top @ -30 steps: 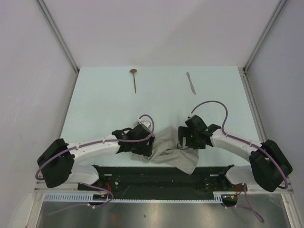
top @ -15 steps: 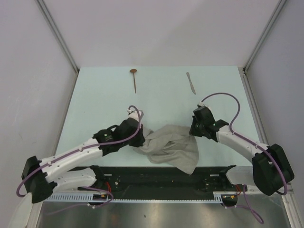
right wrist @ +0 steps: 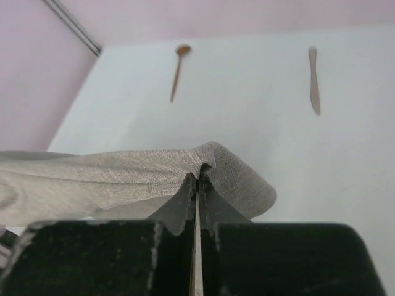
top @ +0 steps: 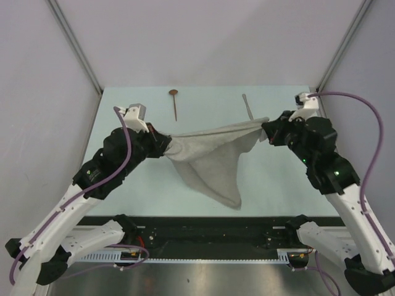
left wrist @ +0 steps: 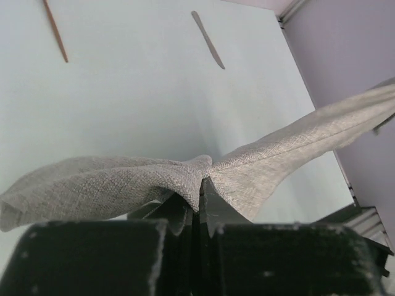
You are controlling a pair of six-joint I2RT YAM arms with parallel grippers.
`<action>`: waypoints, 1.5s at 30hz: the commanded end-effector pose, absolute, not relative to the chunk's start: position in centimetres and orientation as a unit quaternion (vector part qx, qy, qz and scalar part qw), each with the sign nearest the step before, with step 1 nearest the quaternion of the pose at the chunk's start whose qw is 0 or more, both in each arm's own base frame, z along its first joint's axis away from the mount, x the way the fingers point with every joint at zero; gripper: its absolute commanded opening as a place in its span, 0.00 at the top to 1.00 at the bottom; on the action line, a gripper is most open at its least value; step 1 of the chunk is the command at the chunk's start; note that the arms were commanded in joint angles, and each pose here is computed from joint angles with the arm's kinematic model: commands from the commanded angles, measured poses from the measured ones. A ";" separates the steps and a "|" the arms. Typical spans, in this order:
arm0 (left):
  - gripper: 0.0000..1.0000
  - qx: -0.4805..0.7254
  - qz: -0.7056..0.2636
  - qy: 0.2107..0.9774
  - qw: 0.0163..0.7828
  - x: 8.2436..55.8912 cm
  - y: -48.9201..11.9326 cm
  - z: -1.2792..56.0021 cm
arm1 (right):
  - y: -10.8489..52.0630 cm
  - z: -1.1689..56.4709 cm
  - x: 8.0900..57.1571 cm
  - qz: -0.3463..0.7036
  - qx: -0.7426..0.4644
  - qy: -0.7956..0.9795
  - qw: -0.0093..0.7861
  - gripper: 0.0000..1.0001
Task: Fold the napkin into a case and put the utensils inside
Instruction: Pick up the crumpled napkin from the center of the board, then flatten out the crumpled napkin at the center of the board.
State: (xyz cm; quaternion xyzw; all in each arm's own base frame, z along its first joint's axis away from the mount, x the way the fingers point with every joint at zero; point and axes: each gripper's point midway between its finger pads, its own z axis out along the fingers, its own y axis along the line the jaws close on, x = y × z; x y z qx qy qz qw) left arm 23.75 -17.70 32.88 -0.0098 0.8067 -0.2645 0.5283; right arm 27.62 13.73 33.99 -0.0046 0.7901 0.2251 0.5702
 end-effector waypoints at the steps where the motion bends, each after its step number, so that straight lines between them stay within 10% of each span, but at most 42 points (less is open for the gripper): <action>1: 1.00 -0.010 -0.253 0.791 0.557 23.0 -15.5 34.9 | 10.3 39.1 25.8 0.175 -0.011 0.755 0.631 1.00; 11: 1.00 -0.027 -0.337 0.761 0.554 20.5 -16.0 35.3 | 10.5 43.0 24.9 0.206 -0.011 0.715 0.668 1.00; 20: 0.98 -0.135 -0.247 0.873 0.399 32.0 -15.8 27.6 | 12.4 38.3 44.2 0.188 0.050 0.803 0.563 1.00; 23: 0.85 -0.185 -0.234 0.886 0.355 37.9 -13.4 23.6 | 14.5 37.7 49.2 0.224 0.029 0.808 0.544 0.93; 27: 0.23 -0.210 -0.120 0.908 0.341 43.9 -9.5 19.8 | 15.0 28.0 54.7 0.152 0.050 0.889 0.430 0.34; 31: 0.00 -0.191 -0.042 0.934 0.299 42.9 -8.0 17.7 | 11.3 24.9 52.1 0.004 0.100 0.919 0.382 0.11; 45: 0.11 -0.183 0.011 0.955 0.233 26.5 -9.1 7.8 | 11.9 11.7 30.3 0.068 0.148 0.951 0.264 0.19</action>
